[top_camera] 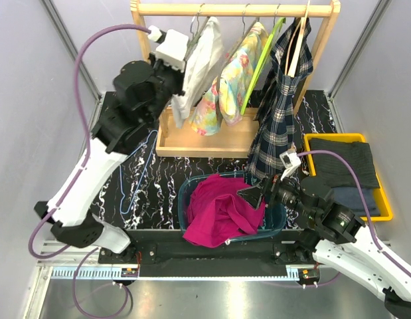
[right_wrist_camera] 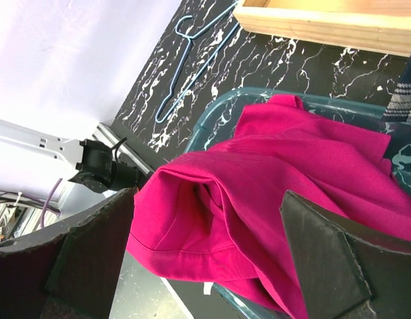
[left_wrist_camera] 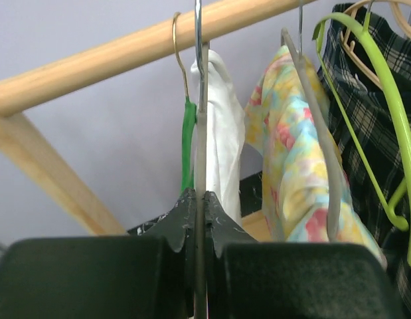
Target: Remove the skirt from the hanger
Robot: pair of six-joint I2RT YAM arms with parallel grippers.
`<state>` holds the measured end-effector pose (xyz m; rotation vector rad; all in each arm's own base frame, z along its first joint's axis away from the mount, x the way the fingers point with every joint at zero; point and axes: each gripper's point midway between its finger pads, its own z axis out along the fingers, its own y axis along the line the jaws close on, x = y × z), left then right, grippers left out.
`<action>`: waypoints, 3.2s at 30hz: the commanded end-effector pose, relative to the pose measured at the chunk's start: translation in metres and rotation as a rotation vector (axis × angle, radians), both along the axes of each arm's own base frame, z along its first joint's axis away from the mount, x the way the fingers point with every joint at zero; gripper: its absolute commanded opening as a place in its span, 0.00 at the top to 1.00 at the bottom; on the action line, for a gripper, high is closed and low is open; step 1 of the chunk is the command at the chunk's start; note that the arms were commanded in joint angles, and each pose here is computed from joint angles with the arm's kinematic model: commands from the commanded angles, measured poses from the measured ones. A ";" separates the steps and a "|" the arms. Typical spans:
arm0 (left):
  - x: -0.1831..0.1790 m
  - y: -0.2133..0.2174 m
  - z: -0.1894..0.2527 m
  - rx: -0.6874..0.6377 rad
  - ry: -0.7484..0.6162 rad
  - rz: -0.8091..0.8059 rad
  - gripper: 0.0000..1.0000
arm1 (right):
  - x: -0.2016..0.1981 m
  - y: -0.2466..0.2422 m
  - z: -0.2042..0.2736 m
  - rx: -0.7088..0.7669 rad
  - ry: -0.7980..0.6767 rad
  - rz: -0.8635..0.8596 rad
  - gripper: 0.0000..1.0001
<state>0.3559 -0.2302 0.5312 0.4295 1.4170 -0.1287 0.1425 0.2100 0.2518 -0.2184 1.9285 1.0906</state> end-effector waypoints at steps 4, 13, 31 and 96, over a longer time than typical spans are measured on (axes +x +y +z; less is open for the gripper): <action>-0.091 0.029 0.066 -0.103 -0.131 -0.217 1.00 | 0.005 0.006 0.060 0.093 -0.101 0.004 0.00; -0.161 0.063 0.099 -0.067 -0.230 -0.348 1.00 | 0.013 0.049 0.142 0.344 -0.170 0.112 0.00; -0.269 0.076 0.119 -0.083 -0.342 -0.724 1.00 | 0.053 0.038 0.176 0.697 -0.446 -0.079 0.00; -0.234 0.113 0.122 -0.218 -0.328 -0.432 1.00 | 0.023 -0.044 0.281 0.679 -0.795 -0.258 1.00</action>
